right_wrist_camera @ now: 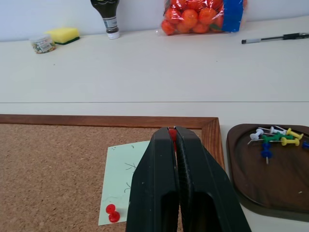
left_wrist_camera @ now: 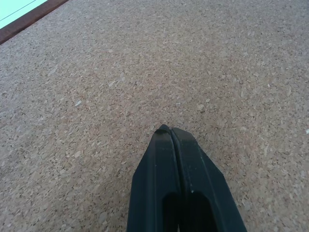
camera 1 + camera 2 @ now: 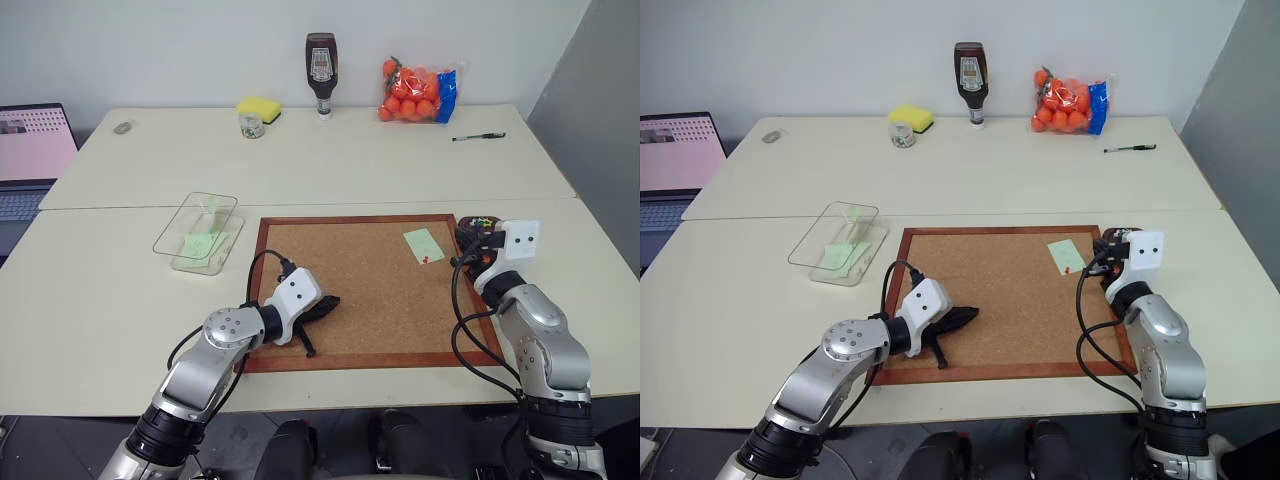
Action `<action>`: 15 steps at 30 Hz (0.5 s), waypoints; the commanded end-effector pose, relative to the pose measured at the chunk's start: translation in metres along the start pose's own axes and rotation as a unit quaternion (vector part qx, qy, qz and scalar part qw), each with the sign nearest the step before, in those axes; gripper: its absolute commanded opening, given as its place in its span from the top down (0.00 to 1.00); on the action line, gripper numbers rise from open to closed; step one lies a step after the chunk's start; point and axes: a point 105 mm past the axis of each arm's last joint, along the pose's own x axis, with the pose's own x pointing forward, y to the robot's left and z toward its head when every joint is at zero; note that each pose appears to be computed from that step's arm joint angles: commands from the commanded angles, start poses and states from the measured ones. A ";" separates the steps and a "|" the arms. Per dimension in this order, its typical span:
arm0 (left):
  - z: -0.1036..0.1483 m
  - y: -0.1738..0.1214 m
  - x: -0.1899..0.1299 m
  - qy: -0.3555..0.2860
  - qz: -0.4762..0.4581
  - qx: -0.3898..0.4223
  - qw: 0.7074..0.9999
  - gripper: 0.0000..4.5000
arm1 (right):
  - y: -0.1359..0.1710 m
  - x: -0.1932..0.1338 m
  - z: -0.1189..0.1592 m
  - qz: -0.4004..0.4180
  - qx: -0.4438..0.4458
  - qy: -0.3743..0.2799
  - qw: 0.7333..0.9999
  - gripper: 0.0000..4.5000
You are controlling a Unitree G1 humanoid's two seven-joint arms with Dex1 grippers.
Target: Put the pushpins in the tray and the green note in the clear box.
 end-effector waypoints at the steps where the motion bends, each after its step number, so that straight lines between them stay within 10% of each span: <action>1: -0.027 -0.012 0.002 0.052 -0.023 -0.026 0.998 1.00 | -0.032 0.001 0.018 -0.063 -0.058 -0.016 0.996 1.00; 15: -0.026 -0.014 0.004 0.046 -0.026 -0.022 0.998 1.00 | -0.080 0.031 -0.005 -0.119 -0.068 0.056 0.989 1.00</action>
